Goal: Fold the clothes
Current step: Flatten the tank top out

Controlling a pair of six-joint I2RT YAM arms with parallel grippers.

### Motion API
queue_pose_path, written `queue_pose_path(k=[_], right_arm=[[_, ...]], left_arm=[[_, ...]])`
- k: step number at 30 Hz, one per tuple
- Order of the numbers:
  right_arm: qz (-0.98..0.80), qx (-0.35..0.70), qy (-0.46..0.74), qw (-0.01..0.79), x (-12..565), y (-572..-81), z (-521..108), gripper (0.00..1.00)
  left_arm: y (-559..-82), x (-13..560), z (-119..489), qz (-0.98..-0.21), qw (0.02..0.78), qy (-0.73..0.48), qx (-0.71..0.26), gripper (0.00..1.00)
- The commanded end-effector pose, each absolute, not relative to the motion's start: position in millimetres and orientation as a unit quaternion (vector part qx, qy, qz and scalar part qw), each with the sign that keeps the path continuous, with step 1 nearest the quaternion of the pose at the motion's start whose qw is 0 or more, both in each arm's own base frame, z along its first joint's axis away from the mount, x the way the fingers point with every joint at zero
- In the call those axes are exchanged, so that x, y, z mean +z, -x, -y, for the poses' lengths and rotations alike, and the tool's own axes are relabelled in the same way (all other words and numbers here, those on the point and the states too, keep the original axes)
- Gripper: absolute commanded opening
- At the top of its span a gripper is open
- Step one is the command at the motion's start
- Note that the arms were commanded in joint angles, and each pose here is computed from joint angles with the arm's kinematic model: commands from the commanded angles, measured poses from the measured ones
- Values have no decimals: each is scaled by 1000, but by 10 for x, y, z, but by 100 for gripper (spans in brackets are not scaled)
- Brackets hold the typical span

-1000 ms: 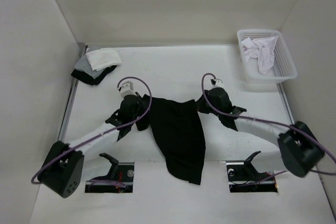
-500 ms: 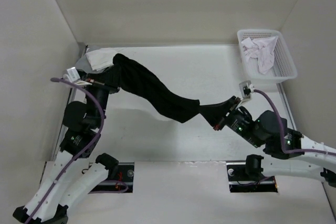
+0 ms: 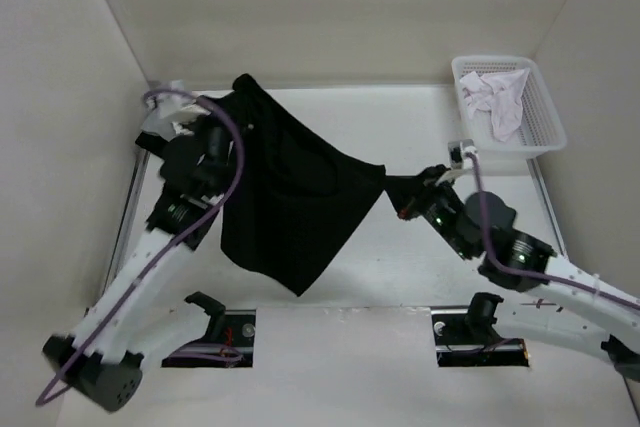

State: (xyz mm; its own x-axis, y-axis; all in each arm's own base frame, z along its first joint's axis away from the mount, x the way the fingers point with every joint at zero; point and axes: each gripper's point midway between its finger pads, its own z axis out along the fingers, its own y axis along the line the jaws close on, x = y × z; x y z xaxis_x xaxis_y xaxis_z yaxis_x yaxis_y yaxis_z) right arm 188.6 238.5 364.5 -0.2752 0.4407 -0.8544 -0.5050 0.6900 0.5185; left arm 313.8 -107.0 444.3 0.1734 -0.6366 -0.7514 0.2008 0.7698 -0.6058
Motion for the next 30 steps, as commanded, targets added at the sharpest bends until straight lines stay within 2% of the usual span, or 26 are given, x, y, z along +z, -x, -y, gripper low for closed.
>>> queue_pose_path(k=[1,3,4,8,9,10,12,15,17,19,21,22,26,30], right_arm=[[-743,377,-7,553,3029,-2444,-2383,4],[-756,360,-42,545,2794,-2904,-2236,4],[-766,349,-75,535,2613,-3386,-2105,4],[-784,324,-123,515,2327,-4580,-1908,4],[-793,316,-135,503,2228,-4867,-1861,5],[-802,307,-146,492,2165,-5125,-1810,11],[-817,284,-155,477,2070,-5305,-1751,28],[-810,257,-141,508,2085,-5149,-1725,44],[-810,261,-135,508,1996,-4872,-1846,45],[-817,270,-122,495,1841,-4563,-2025,32],[-832,279,-106,468,1536,-4113,-2260,6],[-838,281,-98,457,1411,-3926,-2337,1],[-847,293,-86,436,1172,-3280,-2521,2],[-846,306,-46,434,1175,-2923,-2625,7]], left_arm=[[-3938,3671,1332,-654,693,196,-232,4],[-4273,3292,1368,-683,669,210,-205,5],[-4559,3037,1350,-701,654,220,-180,5],[-5253,2493,1333,-743,622,221,-110,9],[-5380,2402,1362,-755,613,210,-96,12],[-5479,2294,1414,-772,600,193,-82,20],[-5454,2215,1462,-788,585,180,-63,33],[-5194,2182,1360,-775,600,191,-59,40],[-4991,2054,1261,-770,598,211,-69,40],[-4766,1863,1160,-772,586,234,-80,39],[-4494,1642,1017,-776,570,258,-79,37],[-4371,1546,941,-779,563,266,-75,35],[-3927,1163,373,-775,537,331,-48,22],[-3804,911,-28,-765,512,388,-45,22]])
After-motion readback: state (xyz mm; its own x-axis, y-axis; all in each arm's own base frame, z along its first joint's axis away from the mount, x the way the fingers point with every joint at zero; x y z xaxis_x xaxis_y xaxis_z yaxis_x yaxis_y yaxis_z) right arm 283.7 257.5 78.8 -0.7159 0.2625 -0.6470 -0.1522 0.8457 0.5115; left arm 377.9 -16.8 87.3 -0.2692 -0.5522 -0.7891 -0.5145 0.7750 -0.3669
